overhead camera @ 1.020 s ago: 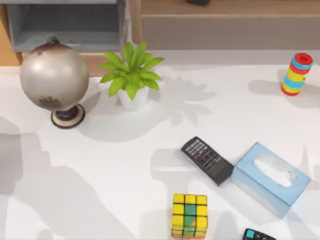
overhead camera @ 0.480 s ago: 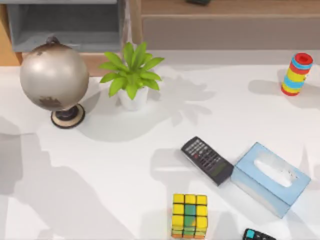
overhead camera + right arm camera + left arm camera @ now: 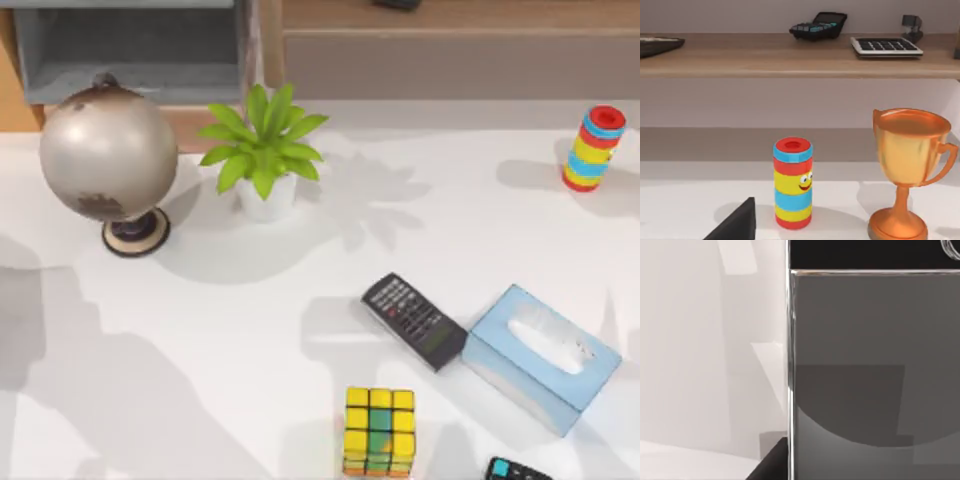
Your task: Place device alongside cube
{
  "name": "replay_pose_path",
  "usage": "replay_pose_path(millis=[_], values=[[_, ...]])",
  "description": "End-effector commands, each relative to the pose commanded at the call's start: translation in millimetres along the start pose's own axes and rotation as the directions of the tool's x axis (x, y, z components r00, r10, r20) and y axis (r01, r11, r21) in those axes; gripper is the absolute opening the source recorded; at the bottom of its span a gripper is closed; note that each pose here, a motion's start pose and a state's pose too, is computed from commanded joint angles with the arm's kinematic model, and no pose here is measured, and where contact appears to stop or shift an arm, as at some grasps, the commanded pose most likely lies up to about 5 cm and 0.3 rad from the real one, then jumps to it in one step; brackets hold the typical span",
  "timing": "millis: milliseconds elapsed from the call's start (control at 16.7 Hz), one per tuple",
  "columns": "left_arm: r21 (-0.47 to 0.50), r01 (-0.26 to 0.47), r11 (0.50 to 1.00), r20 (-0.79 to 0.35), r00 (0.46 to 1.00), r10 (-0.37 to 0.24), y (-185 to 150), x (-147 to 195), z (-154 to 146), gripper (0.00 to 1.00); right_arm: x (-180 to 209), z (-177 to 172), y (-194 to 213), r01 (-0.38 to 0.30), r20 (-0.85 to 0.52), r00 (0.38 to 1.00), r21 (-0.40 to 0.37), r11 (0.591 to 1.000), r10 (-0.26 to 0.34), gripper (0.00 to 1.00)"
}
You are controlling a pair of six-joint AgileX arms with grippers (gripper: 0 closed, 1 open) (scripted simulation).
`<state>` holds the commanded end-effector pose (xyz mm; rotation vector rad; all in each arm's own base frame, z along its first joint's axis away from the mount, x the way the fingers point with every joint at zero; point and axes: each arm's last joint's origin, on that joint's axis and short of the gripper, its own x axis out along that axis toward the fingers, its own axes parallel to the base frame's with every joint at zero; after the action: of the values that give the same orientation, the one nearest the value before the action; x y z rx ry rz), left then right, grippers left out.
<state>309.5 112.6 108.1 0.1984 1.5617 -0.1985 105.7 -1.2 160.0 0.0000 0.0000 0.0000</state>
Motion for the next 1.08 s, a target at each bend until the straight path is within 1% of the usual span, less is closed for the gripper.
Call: replay_pose_path(millis=[240, 720, 960, 1080], values=[[0.0, 0.0, 1.0, 0.0, 1.0, 0.0, 0.0, 0.0, 0.0, 0.0, 0.0, 0.0, 0.0, 0.0, 0.0, 1.0, 0.0, 1.0, 0.0, 1.0], [0.0, 0.0, 1.0, 0.011, 1.0, 0.0, -0.9, -25.3, 0.5, 0.0, 0.0, 0.0, 0.0, 0.0, 0.0, 1.0, 0.0, 1.0, 0.0, 1.0], [0.001, 0.002, 1.0, 0.008, 1.0, -0.002, -1.0, -23.6, 0.3, 0.0, 0.0, 0.0, 0.0, 0.0, 0.0, 1.0, 0.0, 1.0, 0.0, 1.0], [0.002, -0.023, 1.0, 0.033, 0.999, 0.023, -1.7, -35.0, 3.9, 0.0, 0.0, 0.0, 0.0, 0.0, 0.0, 1.0, 0.0, 1.0, 0.0, 1.0]])
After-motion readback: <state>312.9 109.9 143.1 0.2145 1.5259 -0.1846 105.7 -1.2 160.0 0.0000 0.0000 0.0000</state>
